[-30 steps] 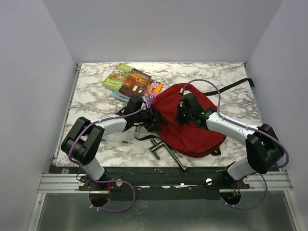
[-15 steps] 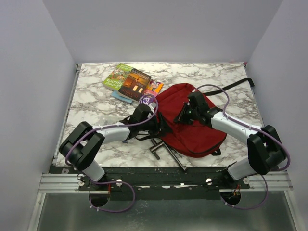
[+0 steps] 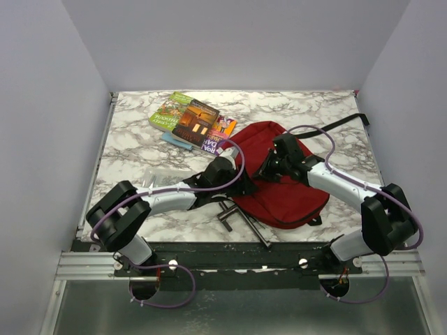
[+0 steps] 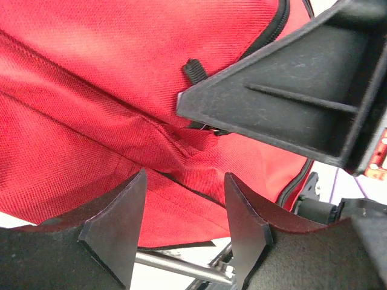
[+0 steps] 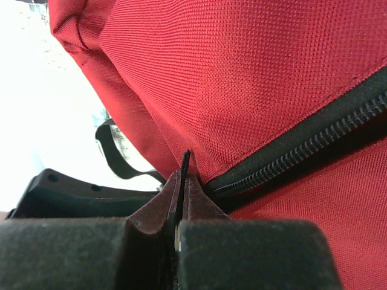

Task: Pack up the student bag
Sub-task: Zip the student bag at the center of the board.

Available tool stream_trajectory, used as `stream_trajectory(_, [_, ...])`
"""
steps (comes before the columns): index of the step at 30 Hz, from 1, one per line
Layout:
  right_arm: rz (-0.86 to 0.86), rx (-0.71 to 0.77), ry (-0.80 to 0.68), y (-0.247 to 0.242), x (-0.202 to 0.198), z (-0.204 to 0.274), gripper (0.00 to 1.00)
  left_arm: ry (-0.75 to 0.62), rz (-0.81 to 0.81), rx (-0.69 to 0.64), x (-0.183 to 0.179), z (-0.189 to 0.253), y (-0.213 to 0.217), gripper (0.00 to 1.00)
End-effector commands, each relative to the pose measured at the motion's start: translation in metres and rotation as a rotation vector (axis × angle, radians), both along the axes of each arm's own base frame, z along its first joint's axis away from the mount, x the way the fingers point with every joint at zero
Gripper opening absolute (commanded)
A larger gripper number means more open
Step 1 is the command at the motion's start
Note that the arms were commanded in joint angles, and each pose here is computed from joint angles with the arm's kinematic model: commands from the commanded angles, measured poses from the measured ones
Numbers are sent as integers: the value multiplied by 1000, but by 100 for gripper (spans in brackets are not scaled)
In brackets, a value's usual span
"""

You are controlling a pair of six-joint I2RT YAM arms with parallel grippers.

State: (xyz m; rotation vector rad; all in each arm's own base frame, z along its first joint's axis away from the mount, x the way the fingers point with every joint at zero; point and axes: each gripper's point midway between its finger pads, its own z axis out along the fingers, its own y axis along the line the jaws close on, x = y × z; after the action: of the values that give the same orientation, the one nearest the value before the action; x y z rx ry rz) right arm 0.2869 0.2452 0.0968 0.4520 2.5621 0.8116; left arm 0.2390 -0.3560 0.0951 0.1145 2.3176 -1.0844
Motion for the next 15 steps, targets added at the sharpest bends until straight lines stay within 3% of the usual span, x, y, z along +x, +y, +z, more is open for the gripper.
stream_trajectory(1, [-3, 59, -19, 7, 2, 26, 1, 147, 123, -67, -2, -6, 6, 56])
stream_trajectory(7, [2, 74, -10, 9, -1, 22, 1, 415, 201, -163, 7, -20, -9, 57])
stream_trajectory(15, [27, 102, -13, 14, -3, 25, 1, 473, 242, -185, 17, -36, -12, 57])
